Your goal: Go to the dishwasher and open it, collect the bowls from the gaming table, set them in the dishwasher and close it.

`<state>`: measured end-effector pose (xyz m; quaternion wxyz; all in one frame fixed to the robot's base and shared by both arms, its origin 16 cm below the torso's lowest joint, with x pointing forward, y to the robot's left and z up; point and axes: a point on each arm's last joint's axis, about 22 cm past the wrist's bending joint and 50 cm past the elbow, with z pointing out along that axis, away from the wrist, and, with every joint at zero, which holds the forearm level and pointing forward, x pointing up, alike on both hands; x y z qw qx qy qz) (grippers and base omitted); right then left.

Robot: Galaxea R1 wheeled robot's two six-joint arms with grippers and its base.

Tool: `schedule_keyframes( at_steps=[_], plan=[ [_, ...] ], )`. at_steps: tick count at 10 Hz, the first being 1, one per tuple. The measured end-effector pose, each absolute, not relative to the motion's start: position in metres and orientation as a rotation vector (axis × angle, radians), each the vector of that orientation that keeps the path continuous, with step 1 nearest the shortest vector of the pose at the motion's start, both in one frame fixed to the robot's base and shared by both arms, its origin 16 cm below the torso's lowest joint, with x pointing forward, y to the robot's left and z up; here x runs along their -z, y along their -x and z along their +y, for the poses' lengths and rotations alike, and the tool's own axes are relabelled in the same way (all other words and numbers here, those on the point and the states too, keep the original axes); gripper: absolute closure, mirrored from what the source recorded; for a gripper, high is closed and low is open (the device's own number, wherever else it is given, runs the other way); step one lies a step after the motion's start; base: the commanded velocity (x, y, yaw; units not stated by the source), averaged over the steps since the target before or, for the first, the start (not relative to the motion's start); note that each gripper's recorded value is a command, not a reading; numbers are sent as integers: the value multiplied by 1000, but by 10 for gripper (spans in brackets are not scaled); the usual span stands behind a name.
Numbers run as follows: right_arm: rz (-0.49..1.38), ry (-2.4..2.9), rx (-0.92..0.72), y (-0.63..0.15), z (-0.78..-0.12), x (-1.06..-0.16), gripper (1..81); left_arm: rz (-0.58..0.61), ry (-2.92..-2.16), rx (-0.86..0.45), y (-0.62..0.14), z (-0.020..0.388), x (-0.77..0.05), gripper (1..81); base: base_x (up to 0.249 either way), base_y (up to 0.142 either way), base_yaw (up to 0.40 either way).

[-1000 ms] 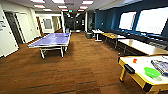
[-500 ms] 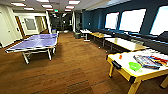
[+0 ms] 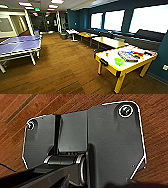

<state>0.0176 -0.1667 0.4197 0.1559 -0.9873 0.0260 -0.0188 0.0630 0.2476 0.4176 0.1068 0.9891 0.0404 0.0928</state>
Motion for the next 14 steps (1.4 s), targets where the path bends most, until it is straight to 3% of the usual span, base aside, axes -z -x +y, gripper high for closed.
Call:
schedule_keyframes(
  at_steps=[11,14],
  plan=[
    [74,2827,55,-18,-167,-420,10,119,-2911,-277,-65,247,-418,10,0,0,-398],
    [75,2823,55,-16,-164,-420,10,119,-2916,-272,-65,250,-418,10,0,-291,0]
  ],
)
